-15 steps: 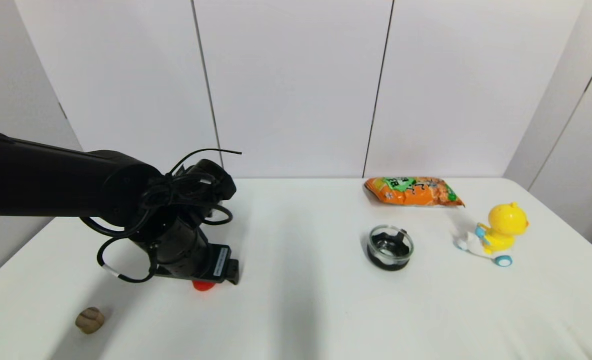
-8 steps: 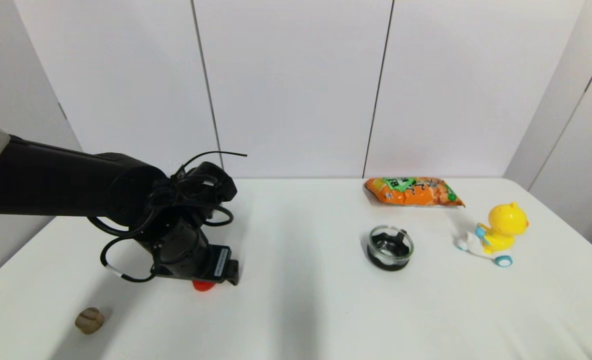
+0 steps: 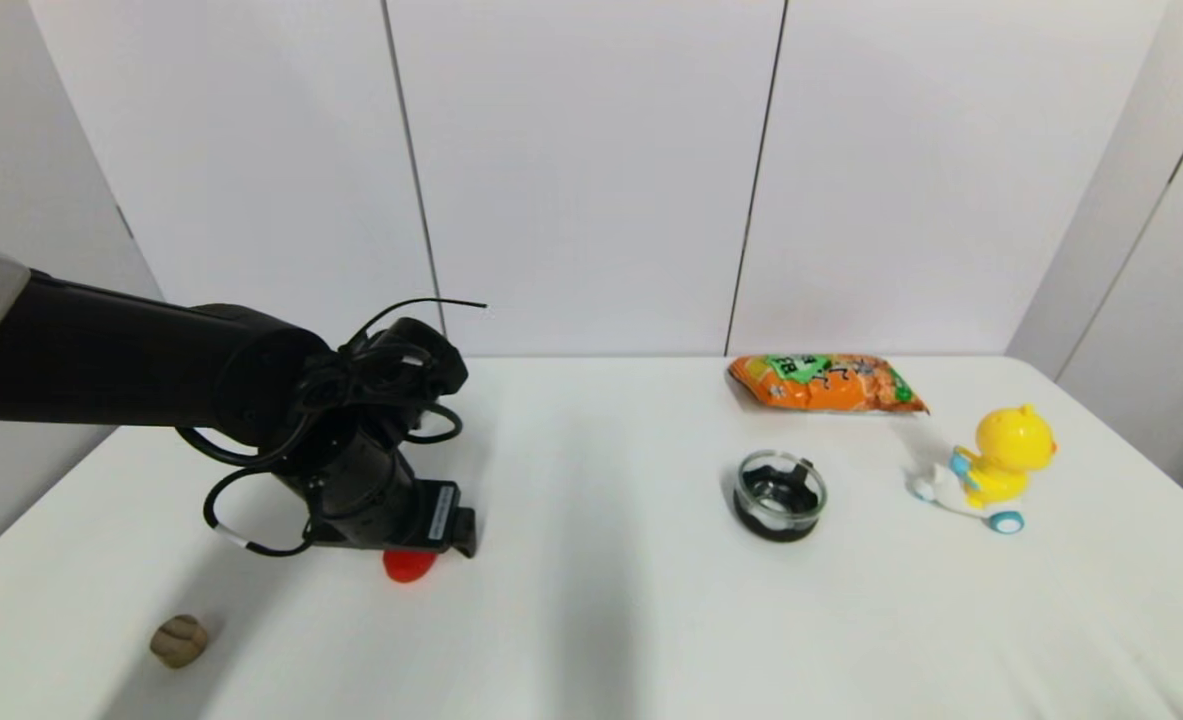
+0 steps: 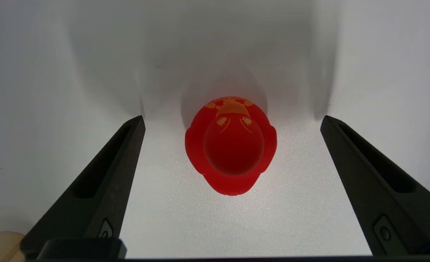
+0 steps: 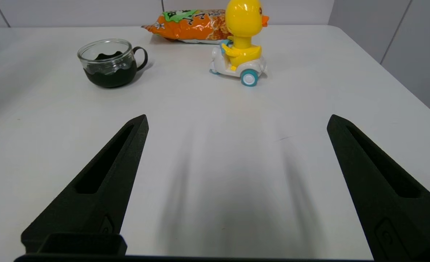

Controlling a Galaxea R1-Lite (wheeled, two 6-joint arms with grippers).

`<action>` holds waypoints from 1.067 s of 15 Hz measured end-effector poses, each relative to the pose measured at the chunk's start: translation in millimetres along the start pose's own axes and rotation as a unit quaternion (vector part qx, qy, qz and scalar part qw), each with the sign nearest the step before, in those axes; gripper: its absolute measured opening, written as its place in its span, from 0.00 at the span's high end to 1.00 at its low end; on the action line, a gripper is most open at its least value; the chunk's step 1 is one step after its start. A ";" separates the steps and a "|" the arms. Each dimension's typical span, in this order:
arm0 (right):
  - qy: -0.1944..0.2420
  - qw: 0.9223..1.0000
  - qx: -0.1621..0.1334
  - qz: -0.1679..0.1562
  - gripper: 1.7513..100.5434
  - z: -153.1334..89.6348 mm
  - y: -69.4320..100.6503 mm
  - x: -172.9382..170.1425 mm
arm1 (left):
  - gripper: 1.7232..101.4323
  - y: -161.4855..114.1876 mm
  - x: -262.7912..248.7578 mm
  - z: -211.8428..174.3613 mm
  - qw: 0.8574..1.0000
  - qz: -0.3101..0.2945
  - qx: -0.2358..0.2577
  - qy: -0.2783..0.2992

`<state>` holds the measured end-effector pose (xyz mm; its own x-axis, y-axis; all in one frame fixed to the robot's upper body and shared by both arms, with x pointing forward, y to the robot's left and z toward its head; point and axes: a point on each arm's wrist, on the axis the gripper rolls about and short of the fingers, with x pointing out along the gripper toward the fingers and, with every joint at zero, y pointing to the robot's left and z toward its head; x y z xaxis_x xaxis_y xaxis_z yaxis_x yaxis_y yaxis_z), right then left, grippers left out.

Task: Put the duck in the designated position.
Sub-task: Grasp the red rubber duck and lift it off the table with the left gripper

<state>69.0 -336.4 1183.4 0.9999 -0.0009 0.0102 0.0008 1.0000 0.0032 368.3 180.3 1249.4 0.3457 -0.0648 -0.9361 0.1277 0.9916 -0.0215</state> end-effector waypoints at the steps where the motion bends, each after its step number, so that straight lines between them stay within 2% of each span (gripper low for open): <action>1: 0.000 1.000 0.000 0.000 0.03 0.0 0.0 0.0 | 0.04 0.8 0.1 0.3 1.000 0.000 -0.001 0.000; 16: 0.000 1.000 0.000 0.000 0.03 0.0 0.0 0.0 | 0.04 3.0 0.0 -2.4 1.000 0.006 -0.013 0.014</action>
<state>69.0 -336.4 1183.3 1.0000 0.0000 0.0098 0.0000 1.0000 0.0032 366.5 183.6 1248.5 0.3213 -0.0505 -0.9456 0.0988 0.9949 -0.0196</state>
